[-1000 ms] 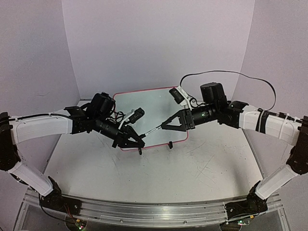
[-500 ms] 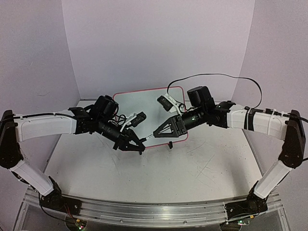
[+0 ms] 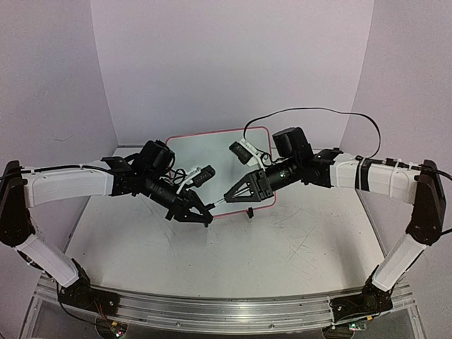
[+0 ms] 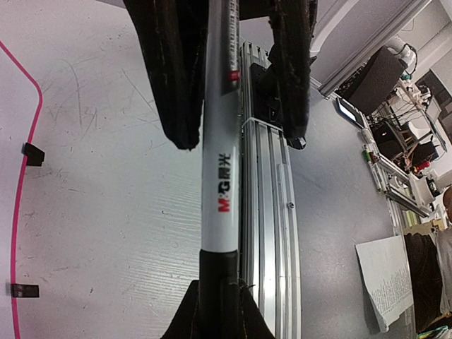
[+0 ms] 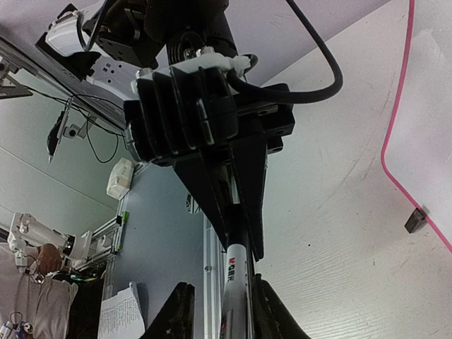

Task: Write a sentence on the whiteboard
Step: Pass from the left arm to the right

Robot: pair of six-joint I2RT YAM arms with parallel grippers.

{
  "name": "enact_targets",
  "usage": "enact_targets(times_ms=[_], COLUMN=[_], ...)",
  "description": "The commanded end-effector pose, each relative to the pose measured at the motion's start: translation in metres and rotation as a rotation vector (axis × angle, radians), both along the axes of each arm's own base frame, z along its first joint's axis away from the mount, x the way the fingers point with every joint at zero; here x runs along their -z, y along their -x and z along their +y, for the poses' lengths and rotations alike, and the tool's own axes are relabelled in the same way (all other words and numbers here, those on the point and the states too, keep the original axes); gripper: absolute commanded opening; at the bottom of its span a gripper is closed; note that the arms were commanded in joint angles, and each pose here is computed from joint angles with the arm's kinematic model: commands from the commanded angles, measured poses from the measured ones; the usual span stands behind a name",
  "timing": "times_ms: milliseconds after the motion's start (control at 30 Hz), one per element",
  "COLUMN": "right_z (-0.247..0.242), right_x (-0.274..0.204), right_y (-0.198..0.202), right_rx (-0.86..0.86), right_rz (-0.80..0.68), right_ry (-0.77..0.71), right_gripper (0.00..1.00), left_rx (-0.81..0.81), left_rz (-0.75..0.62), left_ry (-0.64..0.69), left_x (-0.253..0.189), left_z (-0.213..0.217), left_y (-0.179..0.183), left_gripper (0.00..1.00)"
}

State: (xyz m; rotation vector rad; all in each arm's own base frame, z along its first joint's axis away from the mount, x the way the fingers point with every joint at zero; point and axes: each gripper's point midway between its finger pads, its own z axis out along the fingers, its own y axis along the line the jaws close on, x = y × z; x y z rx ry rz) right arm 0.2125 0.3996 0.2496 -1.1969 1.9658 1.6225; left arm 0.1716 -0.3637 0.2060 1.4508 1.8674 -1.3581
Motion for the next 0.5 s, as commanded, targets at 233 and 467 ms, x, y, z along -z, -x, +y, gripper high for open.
enact_targets(times_ms=[233,467], right_z=[0.0004,-0.0005], right_x=[-0.0085,-0.0053], right_y=[0.0039,0.0047], right_rx=[-0.025,-0.03], right_rz=[-0.044,-0.046], right_ry=[-0.026,-0.016], right_gripper=[0.16,0.27], left_rx=[0.02,0.02], left_rz=[-0.033,-0.036], left_ry=[0.031,0.027], left_x=[-0.0178,-0.0171], left_z=[-0.0045,-0.0044], left_y=[-0.0017,-0.0026], left_gripper=[0.0,0.0])
